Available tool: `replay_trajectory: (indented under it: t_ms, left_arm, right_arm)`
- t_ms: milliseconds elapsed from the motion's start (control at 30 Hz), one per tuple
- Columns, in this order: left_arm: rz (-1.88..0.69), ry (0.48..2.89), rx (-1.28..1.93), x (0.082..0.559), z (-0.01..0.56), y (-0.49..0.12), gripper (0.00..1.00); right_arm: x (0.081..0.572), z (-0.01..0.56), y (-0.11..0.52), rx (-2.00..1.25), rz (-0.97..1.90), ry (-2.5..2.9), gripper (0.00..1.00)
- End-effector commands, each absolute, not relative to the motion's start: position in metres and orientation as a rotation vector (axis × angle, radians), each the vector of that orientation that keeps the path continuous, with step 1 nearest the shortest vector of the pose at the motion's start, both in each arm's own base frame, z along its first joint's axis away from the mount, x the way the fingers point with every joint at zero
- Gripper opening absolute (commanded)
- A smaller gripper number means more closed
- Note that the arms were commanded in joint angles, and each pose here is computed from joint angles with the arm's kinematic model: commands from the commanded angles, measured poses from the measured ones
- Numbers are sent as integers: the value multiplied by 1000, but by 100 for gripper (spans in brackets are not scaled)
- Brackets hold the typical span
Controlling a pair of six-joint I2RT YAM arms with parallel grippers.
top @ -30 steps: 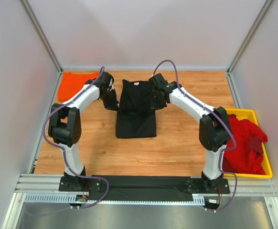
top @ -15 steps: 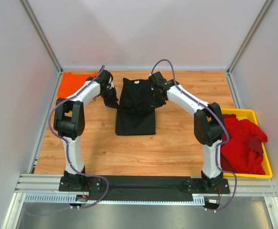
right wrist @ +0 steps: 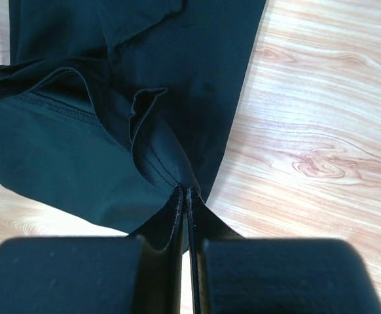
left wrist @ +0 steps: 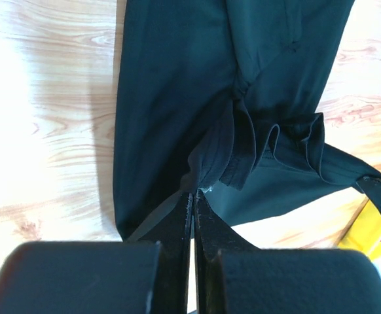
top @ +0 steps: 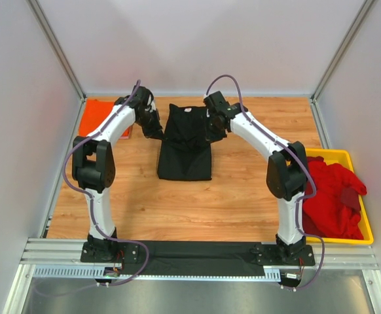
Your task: Fold and stack the t-shirts
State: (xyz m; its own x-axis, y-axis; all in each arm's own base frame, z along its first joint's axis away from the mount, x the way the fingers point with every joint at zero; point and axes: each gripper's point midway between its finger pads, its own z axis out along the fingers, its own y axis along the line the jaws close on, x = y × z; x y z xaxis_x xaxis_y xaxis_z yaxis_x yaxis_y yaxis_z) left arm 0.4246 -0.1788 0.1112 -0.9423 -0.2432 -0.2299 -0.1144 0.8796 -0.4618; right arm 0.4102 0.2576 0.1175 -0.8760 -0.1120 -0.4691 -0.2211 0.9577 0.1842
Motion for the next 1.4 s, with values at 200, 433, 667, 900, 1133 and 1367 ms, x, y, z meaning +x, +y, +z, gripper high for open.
replay_trajectory:
  t_ms: [200, 433, 667, 900, 1133, 1367]
  left_arm:
    - [-665, 2767, -330, 450, 104, -169, 0]
    - [-743, 2758, -323, 479, 82, -172, 13]
    - [-729, 2662, -285, 503, 106, -155, 29]
    - [-562, 2690, -266, 467, 104, -137, 32]
    - [-686, 2684, -173, 458, 98, -165, 28]
    - [-705, 2691, -149, 483, 80, -173, 28]
  right_arm:
    - [445, 132, 255, -247, 384, 2560, 0]
    - [477, 101, 258, -237, 441, 2575, 4]
    - [504, 105, 243, -192, 450, 2552, 23]
    - [474, 130, 235, -206, 476, 2555, 33]
    - [464, 115, 242, -245, 514, 2591, 21]
    - [480, 75, 251, -234, 544, 2634, 20]
